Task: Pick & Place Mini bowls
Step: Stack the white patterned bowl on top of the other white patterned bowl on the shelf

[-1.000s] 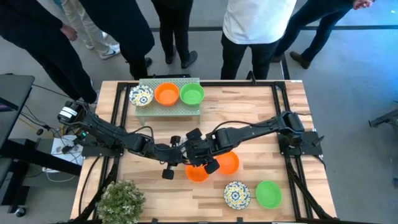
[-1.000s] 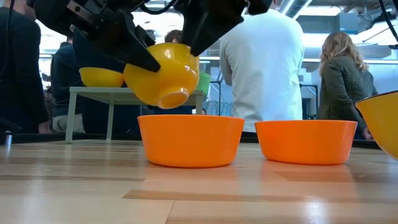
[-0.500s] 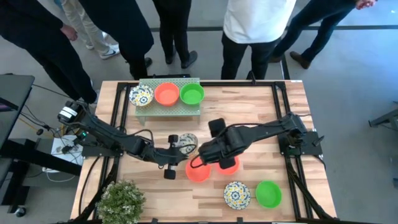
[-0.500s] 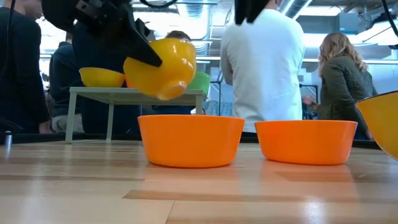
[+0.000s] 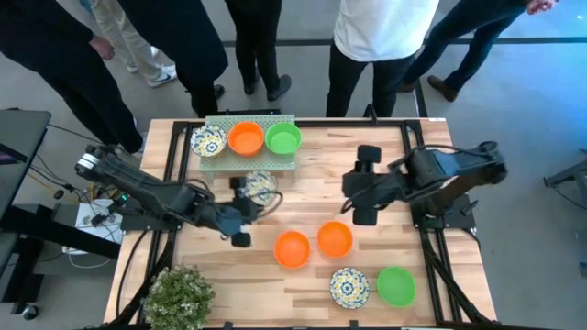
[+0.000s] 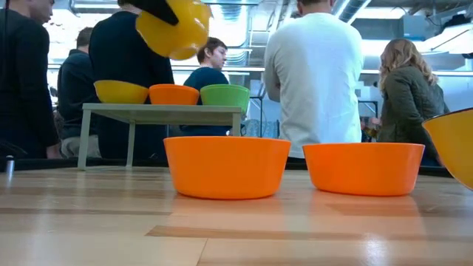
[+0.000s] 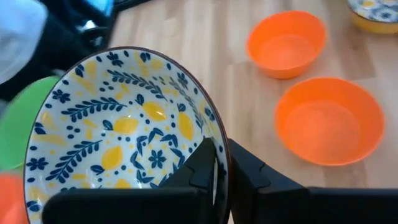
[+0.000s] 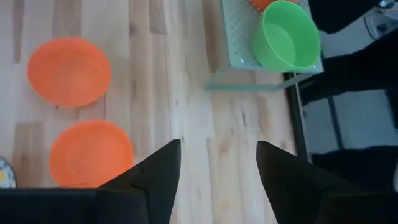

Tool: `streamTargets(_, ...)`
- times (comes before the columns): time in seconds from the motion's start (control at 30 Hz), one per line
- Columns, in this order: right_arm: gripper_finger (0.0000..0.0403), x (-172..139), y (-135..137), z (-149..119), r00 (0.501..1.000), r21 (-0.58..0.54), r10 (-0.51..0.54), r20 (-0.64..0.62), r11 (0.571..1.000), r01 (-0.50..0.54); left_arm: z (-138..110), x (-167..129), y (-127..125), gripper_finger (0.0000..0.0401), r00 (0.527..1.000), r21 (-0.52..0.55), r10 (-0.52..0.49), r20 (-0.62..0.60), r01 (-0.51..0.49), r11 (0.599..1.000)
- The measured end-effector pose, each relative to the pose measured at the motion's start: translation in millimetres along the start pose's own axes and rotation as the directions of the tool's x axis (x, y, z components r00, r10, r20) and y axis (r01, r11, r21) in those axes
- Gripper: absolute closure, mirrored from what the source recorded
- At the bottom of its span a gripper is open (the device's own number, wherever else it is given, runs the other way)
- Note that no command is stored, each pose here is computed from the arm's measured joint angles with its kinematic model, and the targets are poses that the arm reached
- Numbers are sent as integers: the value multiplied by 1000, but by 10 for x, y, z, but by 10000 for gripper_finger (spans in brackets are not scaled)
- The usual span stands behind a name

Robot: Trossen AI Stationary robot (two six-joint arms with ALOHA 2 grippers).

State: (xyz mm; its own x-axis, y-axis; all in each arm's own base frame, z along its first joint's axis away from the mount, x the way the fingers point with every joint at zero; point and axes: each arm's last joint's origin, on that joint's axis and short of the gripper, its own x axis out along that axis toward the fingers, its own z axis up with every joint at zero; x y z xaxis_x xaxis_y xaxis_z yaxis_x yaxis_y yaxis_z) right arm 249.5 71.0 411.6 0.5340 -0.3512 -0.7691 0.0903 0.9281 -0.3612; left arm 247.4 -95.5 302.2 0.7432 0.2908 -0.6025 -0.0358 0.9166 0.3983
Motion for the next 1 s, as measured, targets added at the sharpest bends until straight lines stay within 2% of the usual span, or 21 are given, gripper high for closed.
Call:
streamTargets(0.23, 203, 408, 131, -620, 988, 87, 31, 153, 995, -45, -177, -409, 482, 377, 993, -139, 118, -19, -119, 983)
streamTargets(0.47, 204, 858, 315, -1076, 974, 125, 38, 223, 990, -67, -482, -559, 975, 378, 948, -201, 254, -193, -292, 935)
streamTargets(0.57, 203, 997, 383, -1151, 967, 141, 39, 253, 987, -76, -619, -574, 1163, 378, 904, -215, 306, -299, -376, 901)
streamTargets(0.67, 203, 1089, 432, -1188, 959, 155, 40, 281, 984, -86, -700, -552, 1311, 378, 884, -268, 295, -363, -402, 875)
streamTargets(0.87, 203, 1134, 440, -1174, 958, 135, 33, 287, 988, -74, -806, -436, 1529, 378, 860, -323, 237, -452, -406, 855)
streamTargets(1.0, 203, 1144, 424, -1172, 958, 138, 26, 285, 988, -68, -839, -327, 1600, 378, 844, -321, 204, -495, -396, 860)
